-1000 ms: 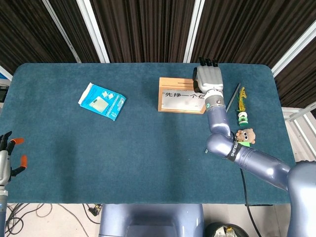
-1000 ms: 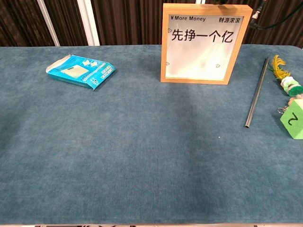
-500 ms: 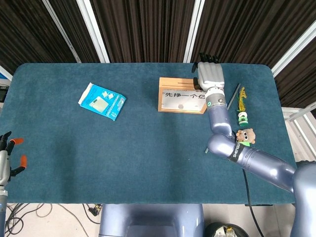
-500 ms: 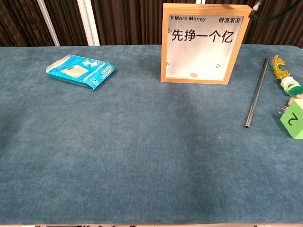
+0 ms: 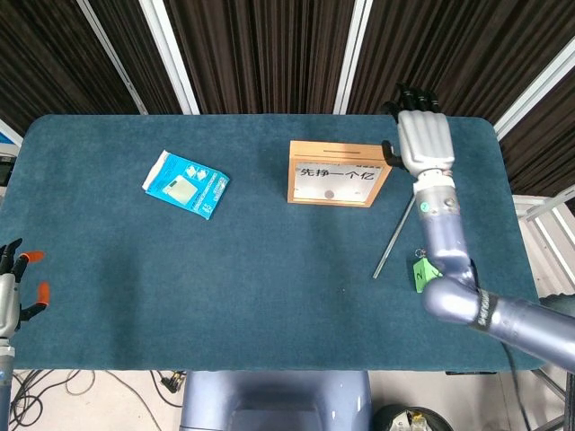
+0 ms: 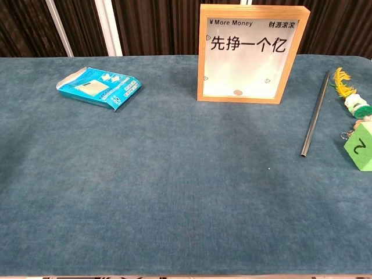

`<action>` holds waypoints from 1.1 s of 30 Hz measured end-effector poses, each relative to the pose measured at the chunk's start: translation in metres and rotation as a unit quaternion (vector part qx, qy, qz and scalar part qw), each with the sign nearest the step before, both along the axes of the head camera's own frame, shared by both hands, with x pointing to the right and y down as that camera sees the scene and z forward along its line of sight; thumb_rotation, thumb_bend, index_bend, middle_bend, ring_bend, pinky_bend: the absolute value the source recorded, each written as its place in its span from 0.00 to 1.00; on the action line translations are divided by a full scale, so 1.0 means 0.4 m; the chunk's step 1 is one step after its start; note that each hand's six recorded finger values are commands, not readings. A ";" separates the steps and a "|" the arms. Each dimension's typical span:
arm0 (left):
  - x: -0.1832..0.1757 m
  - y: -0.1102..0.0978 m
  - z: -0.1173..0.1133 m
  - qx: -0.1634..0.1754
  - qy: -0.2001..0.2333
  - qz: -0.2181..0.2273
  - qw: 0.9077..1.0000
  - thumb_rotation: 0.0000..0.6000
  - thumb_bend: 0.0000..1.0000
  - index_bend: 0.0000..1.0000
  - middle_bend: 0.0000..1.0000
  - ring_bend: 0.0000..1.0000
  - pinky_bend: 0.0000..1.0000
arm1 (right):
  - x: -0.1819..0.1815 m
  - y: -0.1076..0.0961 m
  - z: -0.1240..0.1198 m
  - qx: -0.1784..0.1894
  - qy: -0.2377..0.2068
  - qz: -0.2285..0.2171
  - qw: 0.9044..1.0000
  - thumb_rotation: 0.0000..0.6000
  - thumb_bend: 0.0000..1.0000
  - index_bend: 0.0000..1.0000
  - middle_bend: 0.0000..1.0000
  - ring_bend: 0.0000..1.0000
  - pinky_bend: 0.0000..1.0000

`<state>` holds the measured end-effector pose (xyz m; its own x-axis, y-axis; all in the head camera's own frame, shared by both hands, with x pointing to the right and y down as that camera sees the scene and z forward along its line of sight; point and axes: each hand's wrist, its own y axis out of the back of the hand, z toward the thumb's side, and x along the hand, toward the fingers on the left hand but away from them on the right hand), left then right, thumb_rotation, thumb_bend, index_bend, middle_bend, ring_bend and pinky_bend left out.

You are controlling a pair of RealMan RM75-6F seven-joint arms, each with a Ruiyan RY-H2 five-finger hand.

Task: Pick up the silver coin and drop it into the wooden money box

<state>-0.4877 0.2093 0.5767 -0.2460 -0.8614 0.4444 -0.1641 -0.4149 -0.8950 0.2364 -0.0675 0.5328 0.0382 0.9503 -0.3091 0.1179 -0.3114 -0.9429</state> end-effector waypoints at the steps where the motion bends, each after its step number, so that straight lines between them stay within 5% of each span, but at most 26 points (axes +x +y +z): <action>1: 0.001 0.000 -0.001 0.001 0.000 0.002 1.000 1.00 0.46 0.28 0.03 0.00 0.00 | 0.018 0.019 -0.009 0.010 0.005 -0.005 1.000 1.00 0.50 0.26 0.05 0.00 0.00; 6: 0.012 0.000 -0.006 0.006 0.003 0.021 1.000 1.00 0.46 0.28 0.03 0.00 0.00 | 0.116 0.131 -0.036 0.037 0.023 -0.022 0.999 1.00 0.50 0.24 0.05 0.00 0.00; 22: 0.042 0.015 -0.027 0.016 0.006 0.098 0.995 1.00 0.36 0.25 0.03 0.00 0.00 | 0.433 0.665 -0.065 0.043 0.103 0.039 0.993 1.00 0.43 0.17 0.05 0.00 0.00; 28: 0.053 0.021 -0.027 0.015 -0.007 0.129 0.991 1.00 0.36 0.25 0.03 0.00 0.00 | 0.476 0.734 -0.066 0.048 0.117 0.046 0.991 1.00 0.43 0.16 0.04 0.00 0.00; 33: 0.055 0.022 -0.027 0.017 -0.010 0.136 0.991 1.00 0.36 0.25 0.03 0.00 0.00 | 0.491 0.741 -0.075 0.056 0.120 0.045 0.990 1.00 0.43 0.16 0.04 0.00 0.00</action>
<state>-0.4655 0.2180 0.5660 -0.0111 -0.9112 0.4117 -0.0328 -0.4112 -0.9110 0.4328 0.2291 0.5026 -0.1091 0.9755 -0.1910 -0.0911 -0.2012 -0.9753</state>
